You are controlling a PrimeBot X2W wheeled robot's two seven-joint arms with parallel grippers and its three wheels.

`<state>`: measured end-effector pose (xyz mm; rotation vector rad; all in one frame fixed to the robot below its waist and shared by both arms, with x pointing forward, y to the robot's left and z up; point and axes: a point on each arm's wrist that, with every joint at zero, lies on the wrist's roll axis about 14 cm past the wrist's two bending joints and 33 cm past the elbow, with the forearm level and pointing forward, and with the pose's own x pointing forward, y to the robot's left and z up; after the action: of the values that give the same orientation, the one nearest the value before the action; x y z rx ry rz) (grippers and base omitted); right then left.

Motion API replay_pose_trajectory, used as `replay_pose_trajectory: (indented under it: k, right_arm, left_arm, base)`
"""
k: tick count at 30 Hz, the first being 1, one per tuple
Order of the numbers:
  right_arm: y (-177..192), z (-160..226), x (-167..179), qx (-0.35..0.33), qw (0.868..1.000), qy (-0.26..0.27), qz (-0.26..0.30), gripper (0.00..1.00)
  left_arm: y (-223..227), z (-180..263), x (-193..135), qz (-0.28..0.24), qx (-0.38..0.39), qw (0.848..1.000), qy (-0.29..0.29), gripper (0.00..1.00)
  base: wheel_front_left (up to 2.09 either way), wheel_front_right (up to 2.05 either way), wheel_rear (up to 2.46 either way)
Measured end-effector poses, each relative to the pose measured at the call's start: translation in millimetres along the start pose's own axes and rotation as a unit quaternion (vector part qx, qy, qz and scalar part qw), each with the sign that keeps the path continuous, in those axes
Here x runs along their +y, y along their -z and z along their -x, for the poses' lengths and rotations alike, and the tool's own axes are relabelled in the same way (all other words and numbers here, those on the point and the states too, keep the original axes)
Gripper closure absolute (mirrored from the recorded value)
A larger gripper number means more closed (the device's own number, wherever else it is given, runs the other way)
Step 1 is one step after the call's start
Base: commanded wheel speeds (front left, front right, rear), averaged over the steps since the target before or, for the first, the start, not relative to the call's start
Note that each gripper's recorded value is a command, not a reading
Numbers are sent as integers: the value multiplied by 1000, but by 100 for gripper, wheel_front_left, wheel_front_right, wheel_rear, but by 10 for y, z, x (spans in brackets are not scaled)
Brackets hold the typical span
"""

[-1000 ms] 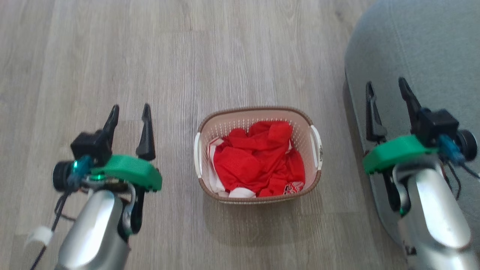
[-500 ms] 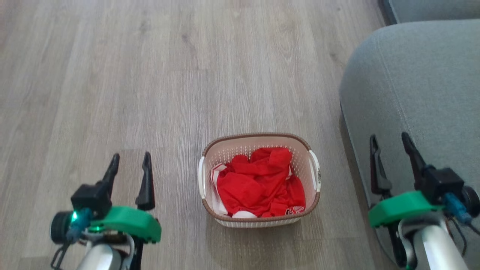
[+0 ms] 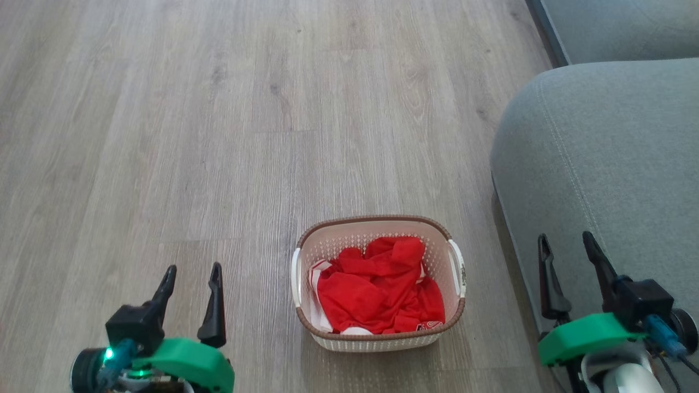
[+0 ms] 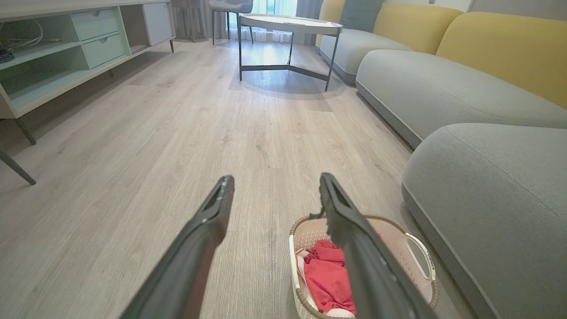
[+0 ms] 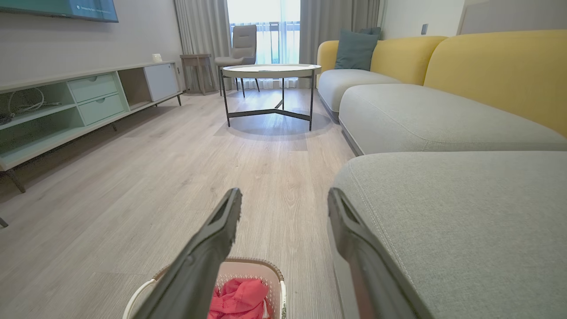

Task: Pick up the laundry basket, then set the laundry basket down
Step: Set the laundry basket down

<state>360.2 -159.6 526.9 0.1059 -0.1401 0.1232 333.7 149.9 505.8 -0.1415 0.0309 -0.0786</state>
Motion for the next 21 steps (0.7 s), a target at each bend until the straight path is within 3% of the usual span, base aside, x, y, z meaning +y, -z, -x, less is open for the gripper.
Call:
replay_pose_trajectory:
  k: [21]
  right_arm:
    - [51, 44, -32, 18, 1000, 6, -6, 0]
  left_arm:
    - [6, 16, 10, -3, 6, 1000, -5, 0]
  base:
    - [0, 0, 0]
